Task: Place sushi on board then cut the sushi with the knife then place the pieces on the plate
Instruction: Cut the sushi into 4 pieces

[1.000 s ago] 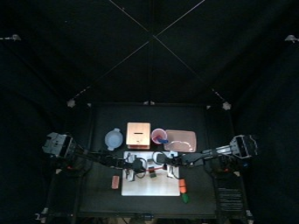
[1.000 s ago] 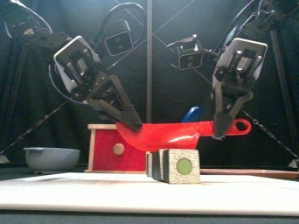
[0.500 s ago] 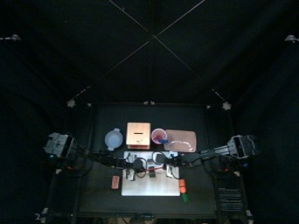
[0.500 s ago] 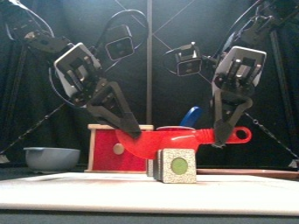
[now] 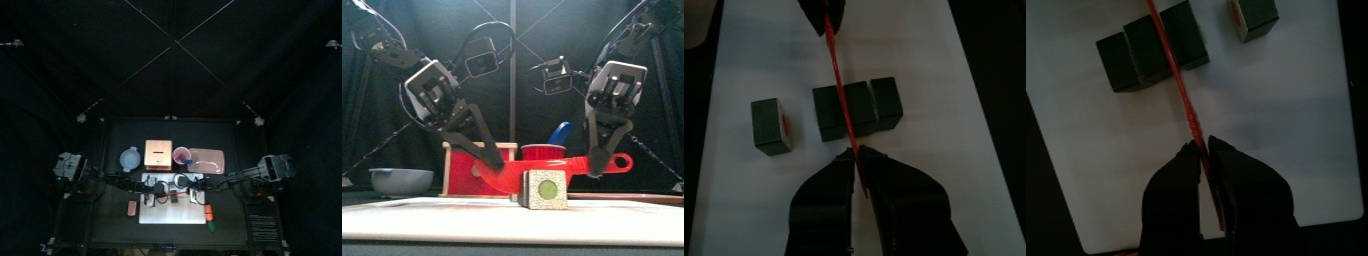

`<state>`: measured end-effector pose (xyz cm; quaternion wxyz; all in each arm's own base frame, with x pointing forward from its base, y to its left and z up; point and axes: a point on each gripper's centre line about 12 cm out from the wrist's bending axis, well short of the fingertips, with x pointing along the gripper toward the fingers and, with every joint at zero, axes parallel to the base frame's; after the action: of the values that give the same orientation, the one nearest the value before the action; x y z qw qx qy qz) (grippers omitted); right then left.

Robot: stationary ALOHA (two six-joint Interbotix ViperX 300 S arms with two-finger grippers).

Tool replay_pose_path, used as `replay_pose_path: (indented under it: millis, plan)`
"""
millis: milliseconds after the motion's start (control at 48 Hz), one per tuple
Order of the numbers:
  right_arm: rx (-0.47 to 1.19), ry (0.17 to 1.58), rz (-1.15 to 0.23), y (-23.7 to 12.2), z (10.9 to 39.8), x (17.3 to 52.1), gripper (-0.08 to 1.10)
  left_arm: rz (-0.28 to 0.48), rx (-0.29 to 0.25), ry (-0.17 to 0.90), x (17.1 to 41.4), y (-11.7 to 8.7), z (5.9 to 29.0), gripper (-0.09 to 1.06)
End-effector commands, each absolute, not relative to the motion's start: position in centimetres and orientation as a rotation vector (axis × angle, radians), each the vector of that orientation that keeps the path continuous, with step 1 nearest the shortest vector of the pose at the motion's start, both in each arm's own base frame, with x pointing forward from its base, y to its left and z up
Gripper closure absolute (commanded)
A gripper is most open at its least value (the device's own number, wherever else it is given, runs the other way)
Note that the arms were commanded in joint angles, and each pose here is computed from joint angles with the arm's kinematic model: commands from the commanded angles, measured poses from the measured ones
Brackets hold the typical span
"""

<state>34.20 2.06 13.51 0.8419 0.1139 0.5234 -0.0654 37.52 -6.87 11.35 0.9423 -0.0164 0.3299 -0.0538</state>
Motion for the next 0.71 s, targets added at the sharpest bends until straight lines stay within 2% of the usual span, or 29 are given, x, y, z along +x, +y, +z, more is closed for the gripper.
replay_pose_path:
  millis: [21, 708]
  plan:
    - [0.269, 1.087, -0.166, 1.14, 14.09, 34.42, 0.7, -0.119, -0.037, 0.646, 38.06, -7.38, 12.13, 0.44]
    - [0.262, 1.091, -0.179, 0.5, 13.71, 34.9, 0.7, -0.102, -0.035, 0.653, 38.11, -6.61, 11.86, 0.44]
